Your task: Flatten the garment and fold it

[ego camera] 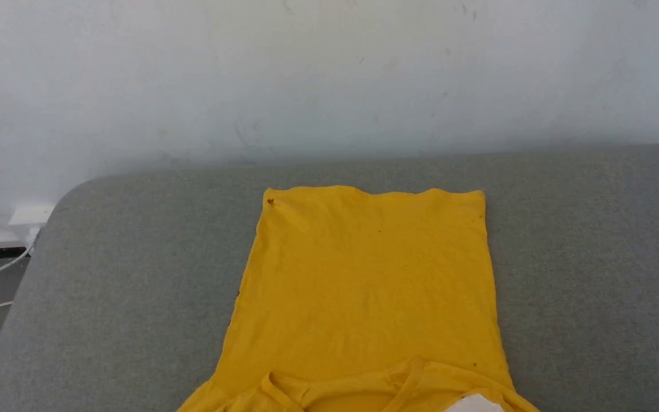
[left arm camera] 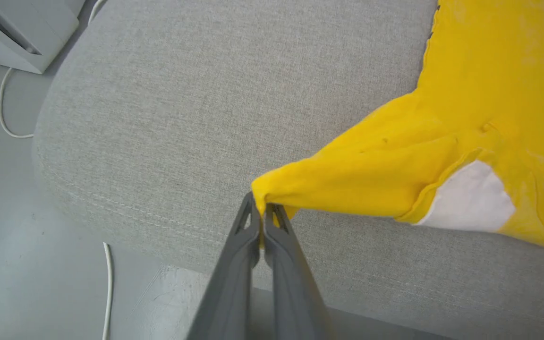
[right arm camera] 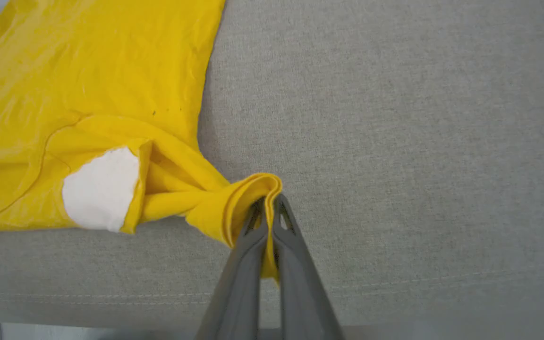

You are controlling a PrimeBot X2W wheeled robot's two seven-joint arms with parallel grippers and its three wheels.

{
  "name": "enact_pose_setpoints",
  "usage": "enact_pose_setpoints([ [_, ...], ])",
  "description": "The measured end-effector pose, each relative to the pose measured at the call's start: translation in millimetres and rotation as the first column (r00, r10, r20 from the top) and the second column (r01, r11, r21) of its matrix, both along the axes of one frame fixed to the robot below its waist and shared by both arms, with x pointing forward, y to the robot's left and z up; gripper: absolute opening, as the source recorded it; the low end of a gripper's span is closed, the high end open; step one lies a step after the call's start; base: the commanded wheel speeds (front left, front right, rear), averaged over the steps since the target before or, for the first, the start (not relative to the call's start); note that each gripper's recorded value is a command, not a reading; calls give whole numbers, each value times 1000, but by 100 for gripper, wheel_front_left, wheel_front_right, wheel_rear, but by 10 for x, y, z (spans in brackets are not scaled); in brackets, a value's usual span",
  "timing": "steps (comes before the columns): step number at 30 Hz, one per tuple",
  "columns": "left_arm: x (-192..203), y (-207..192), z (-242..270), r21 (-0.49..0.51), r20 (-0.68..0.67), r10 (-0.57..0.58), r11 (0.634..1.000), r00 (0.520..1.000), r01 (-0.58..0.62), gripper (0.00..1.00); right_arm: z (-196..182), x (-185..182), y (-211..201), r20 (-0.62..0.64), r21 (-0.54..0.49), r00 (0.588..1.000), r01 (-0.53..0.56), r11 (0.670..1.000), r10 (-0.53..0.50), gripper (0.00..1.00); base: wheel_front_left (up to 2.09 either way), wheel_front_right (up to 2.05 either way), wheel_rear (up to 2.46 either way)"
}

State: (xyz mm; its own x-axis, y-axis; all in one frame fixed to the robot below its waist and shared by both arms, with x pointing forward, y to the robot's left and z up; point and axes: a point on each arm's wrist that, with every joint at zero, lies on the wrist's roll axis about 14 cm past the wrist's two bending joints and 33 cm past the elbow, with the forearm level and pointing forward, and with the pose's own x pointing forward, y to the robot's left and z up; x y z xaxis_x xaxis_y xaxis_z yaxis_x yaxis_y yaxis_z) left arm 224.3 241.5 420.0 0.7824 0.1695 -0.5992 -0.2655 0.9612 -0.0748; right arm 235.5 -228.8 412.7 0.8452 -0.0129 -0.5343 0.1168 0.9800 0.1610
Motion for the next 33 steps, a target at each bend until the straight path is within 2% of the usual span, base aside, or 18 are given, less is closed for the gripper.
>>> enact_pose_setpoints([
  [1, -18, -14, -24, -5, -10, 3, 1000, 1000, -3, 0, -47, -22, 5, -23, -15, 1000, -9, 1000, 9, 16, 0, 0, 0],
  [2, -30, -21, -32, -11, -9, 12, 1000, 1000, -12, 0, -90, -39, 20, -39, -9, 999, -10, 1000, 10, 40, 0, 0, 0],
  [4, -53, -39, -46, -23, -4, 28, 999, 1000, -28, 0, -167, -67, 56, -66, 8, 998, -12, 1000, 13, 100, 0, 0, 0],
  [10, -56, -48, -2, -57, 61, 86, 995, 994, -83, 0, 93, 247, -60, 94, 48, 994, 48, 998, -53, 100, 0, 0, 0],
  [17, -3, -70, 98, -101, 147, 155, 985, 977, -141, 0, 438, 1072, -260, 235, 89, 967, 78, 993, -97, 100, 0, 0, 0],
  [23, 125, -141, 177, -136, 214, 197, 976, 957, -171, 0, 473, 2043, -212, 188, 150, 980, 40, 988, -68, 100, 0, 0, 0],
  [27, 265, -178, 217, -150, 250, 218, 971, 943, -185, 0, 507, 2627, -106, 126, 145, 992, -7, 989, -11, 100, 0, 0, 0],
  [33, 389, -142, 136, -143, 242, 255, 964, 936, -226, 0, 238, 3139, 148, -78, 155, 993, -70, 985, 83, 100, 0, 0, 0],
])
